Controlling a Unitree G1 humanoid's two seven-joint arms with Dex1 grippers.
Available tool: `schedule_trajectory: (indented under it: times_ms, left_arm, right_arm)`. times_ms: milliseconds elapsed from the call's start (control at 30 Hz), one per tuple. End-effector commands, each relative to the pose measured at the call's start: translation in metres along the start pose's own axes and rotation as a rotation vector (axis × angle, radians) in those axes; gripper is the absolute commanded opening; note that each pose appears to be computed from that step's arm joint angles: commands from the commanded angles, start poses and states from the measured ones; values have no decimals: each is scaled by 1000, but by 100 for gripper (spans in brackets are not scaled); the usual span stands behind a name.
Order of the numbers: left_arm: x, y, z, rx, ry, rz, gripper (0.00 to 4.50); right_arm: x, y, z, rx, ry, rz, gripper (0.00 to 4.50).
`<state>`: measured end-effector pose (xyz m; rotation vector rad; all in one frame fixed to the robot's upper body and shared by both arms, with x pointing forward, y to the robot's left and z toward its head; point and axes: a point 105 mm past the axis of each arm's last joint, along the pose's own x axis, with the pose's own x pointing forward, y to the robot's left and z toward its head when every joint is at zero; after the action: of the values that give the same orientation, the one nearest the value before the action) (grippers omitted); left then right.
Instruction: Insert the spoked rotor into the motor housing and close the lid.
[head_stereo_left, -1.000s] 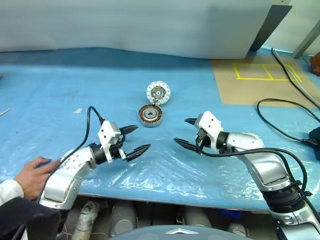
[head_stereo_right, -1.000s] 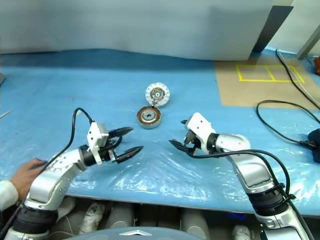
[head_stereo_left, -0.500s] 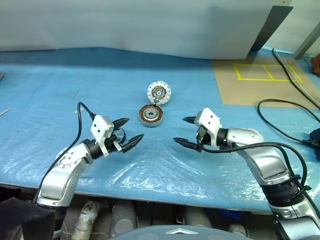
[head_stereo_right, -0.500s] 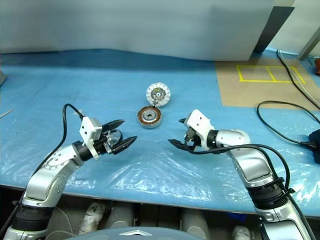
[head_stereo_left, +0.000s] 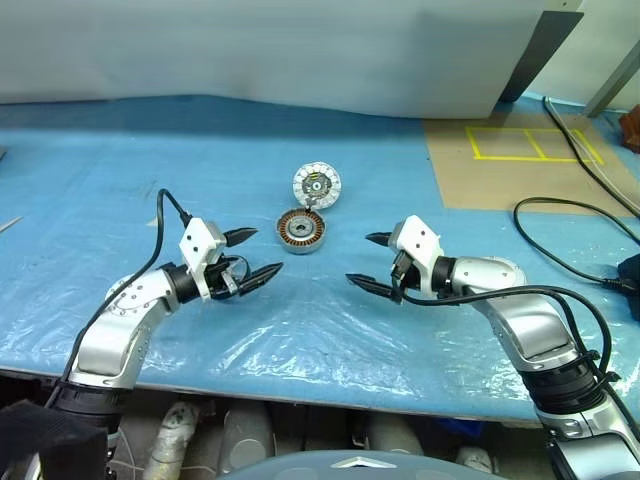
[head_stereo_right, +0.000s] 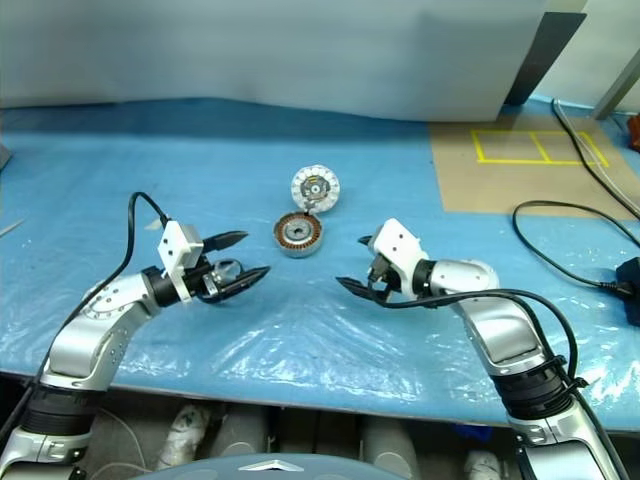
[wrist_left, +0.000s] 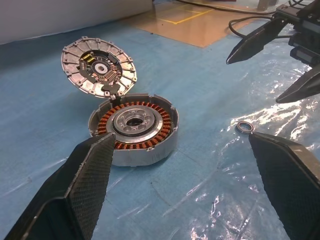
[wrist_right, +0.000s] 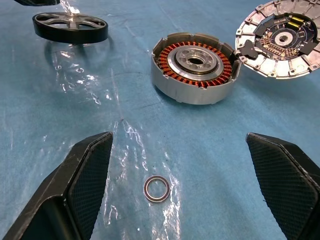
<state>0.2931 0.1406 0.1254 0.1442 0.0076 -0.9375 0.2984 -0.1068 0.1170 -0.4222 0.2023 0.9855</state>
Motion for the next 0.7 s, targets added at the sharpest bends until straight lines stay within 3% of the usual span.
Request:
schedule_trajectory:
  times_ms: [33,333,467,700]
  left_arm:
    - [1,-2,10,20,-24,-16,450]
    - [1,-10,8,6,-28,-15,450]
    - [0,-12,7,3,-26,-23,450]
    - [-5,-13,-1,5,15,-57,450]
  right_arm:
    - [0,3,6,-23,-31,1,447]
    - [0,0,7,-32,-27,6,447]
    - [1,7,14,-78,-26,91,447]
    - [41,1,39,-306,9,264,447]
